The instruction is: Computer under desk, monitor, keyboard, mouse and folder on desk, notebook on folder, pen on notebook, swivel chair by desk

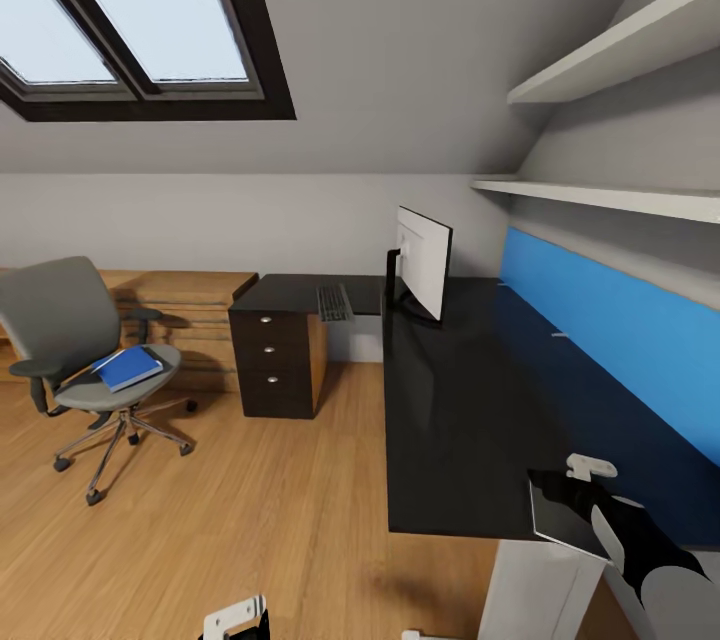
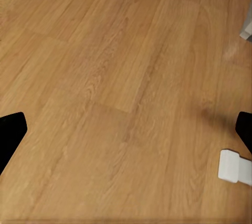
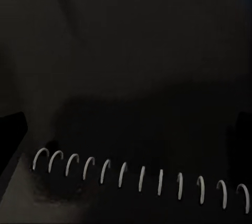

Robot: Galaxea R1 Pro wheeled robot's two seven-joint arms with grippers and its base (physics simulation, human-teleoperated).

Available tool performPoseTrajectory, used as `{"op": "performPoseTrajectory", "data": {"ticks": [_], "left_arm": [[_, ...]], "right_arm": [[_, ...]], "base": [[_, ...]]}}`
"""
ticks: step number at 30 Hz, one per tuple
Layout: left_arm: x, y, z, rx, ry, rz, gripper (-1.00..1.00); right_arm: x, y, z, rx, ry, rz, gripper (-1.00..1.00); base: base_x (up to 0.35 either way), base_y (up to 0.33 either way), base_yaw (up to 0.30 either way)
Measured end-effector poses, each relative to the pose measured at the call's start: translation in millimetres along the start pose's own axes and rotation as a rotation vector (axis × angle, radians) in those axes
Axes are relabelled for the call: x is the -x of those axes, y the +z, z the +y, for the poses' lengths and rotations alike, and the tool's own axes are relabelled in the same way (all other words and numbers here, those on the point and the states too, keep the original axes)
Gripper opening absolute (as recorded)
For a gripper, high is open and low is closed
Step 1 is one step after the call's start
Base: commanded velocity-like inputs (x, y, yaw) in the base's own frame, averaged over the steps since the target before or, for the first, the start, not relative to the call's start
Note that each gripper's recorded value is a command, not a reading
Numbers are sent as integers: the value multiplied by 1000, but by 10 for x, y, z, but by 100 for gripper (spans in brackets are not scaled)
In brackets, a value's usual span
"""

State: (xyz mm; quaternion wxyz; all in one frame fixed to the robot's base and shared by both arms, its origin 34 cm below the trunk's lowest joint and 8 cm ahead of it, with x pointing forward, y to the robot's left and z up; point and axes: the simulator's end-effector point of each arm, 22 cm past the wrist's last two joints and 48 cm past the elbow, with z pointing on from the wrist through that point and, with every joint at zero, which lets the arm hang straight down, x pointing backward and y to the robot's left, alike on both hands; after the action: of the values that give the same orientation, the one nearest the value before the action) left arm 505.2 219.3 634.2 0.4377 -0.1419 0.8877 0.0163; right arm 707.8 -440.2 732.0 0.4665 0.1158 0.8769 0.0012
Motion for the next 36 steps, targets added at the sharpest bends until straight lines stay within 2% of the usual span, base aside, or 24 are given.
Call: {"op": "performPoseTrajectory", "data": {"ticks": [36], "left_arm": [[0,1,6,3,0,0,100]], "right_arm": [[84,-9,5,2,-2,-15,100]], "base": [[-21,0,0]]}}
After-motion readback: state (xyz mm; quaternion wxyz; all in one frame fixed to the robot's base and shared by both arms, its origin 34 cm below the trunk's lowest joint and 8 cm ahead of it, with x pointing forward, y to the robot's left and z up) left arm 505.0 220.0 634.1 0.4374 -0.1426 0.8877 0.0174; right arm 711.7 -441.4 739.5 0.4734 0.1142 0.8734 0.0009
